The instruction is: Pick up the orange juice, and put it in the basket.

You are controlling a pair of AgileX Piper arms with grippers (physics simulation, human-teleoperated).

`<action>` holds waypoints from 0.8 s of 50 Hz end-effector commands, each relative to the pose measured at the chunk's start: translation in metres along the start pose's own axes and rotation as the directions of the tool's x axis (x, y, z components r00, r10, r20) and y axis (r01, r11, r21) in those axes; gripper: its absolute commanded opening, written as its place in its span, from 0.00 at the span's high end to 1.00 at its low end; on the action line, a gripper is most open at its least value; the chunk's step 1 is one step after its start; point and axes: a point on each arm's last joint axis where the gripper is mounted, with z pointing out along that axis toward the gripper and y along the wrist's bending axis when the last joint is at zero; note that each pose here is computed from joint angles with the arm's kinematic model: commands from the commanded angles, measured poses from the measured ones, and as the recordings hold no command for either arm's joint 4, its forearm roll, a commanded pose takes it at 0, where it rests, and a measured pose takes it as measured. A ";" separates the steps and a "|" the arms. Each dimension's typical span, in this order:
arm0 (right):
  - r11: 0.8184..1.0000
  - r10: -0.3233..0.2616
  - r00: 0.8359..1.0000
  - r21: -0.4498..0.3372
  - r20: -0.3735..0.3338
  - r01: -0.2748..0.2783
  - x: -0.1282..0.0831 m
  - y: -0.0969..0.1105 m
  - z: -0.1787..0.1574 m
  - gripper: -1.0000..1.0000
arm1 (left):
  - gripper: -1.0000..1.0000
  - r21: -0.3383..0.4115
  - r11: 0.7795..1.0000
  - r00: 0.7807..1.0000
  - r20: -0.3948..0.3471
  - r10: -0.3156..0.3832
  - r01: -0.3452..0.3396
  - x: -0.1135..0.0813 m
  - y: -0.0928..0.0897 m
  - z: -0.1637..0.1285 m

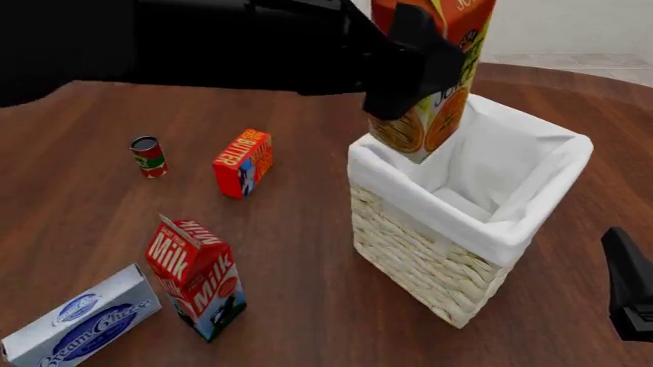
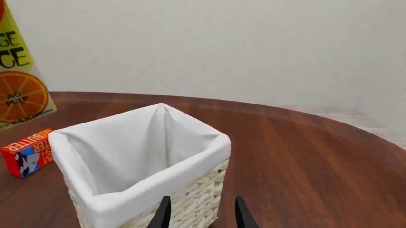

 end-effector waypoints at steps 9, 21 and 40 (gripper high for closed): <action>1.000 0.001 1.000 -0.010 -0.005 -0.001 0.001 0.001 0.000 0.00 | 1.00 -0.020 0.999 0.999 -0.021 0.036 -0.036 -0.013 0.006 0.055; 1.000 0.002 1.000 -0.010 -0.006 -0.002 0.000 0.001 0.000 0.00 | 1.00 -0.004 0.998 0.996 -0.057 0.062 -0.063 -0.005 0.001 0.087; 1.000 0.012 1.000 -0.015 -0.011 -0.012 0.001 0.001 0.000 0.00 | 1.00 -0.027 0.998 0.994 -0.095 0.059 -0.062 0.018 0.012 0.123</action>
